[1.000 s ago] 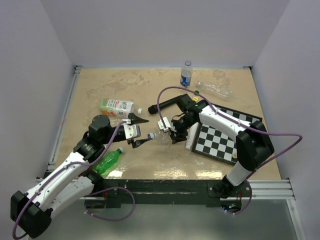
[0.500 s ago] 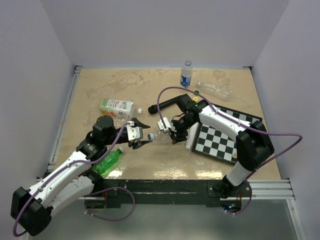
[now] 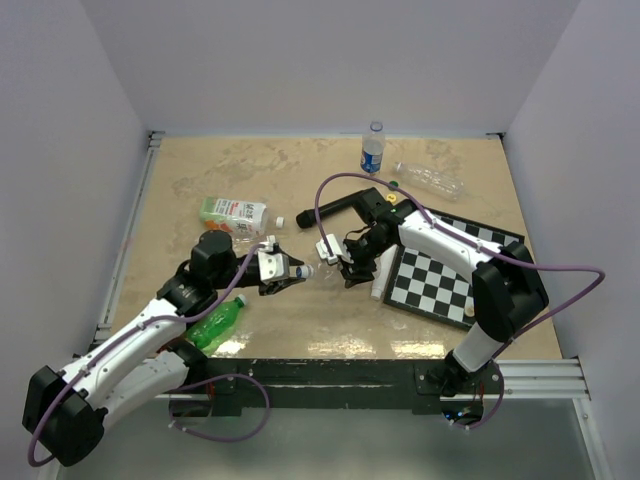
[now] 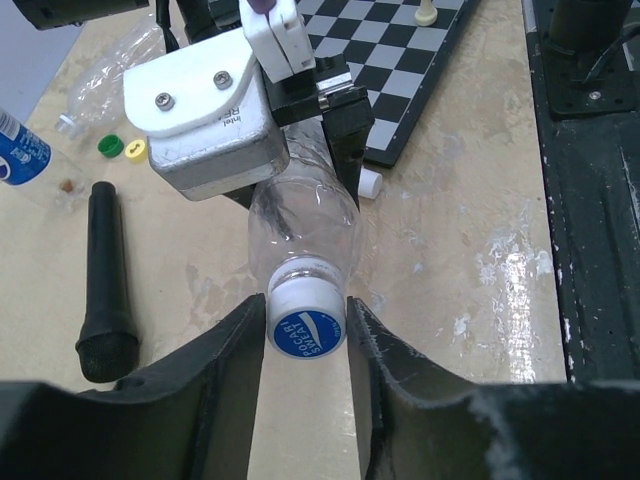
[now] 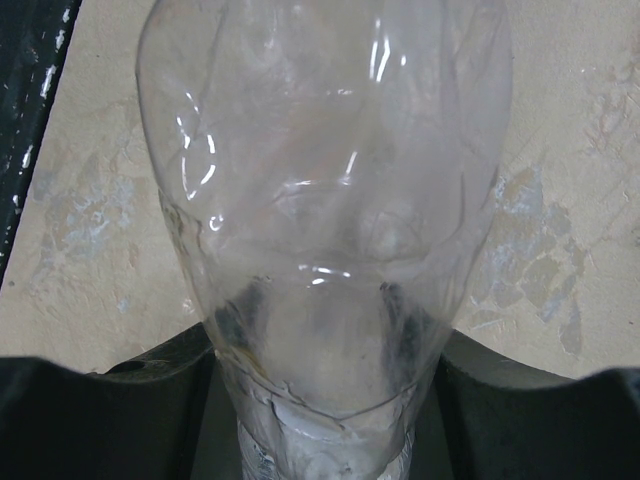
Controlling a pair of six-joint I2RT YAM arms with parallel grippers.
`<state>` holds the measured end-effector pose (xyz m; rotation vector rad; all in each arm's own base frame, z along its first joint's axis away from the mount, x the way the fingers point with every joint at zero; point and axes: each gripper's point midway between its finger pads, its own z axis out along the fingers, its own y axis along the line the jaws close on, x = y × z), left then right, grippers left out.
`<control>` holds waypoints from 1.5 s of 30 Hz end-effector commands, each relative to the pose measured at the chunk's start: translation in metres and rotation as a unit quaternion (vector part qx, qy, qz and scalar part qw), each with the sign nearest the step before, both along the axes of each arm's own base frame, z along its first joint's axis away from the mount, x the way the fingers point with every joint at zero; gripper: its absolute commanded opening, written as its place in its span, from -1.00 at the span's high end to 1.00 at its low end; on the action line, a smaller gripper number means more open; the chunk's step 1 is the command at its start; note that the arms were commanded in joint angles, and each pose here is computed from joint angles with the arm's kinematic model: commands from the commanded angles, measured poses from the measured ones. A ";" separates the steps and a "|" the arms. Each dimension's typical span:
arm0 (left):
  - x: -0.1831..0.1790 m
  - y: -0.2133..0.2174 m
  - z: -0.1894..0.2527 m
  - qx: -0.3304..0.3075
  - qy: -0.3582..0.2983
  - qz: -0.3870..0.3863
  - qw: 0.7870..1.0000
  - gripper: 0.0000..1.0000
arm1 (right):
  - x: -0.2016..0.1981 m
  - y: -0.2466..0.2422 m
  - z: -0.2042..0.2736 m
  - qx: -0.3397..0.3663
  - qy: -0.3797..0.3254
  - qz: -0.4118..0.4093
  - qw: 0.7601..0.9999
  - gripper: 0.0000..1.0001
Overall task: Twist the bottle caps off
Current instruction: Unscrew the bottle cap from the plastic bottle.
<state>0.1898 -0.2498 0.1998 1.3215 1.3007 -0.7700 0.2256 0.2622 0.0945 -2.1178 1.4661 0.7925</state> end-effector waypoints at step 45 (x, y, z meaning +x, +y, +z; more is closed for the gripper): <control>0.009 0.024 0.063 -0.091 0.234 0.206 0.946 -0.72 | 0.002 0.009 0.026 0.034 -0.019 0.009 0.999 0.81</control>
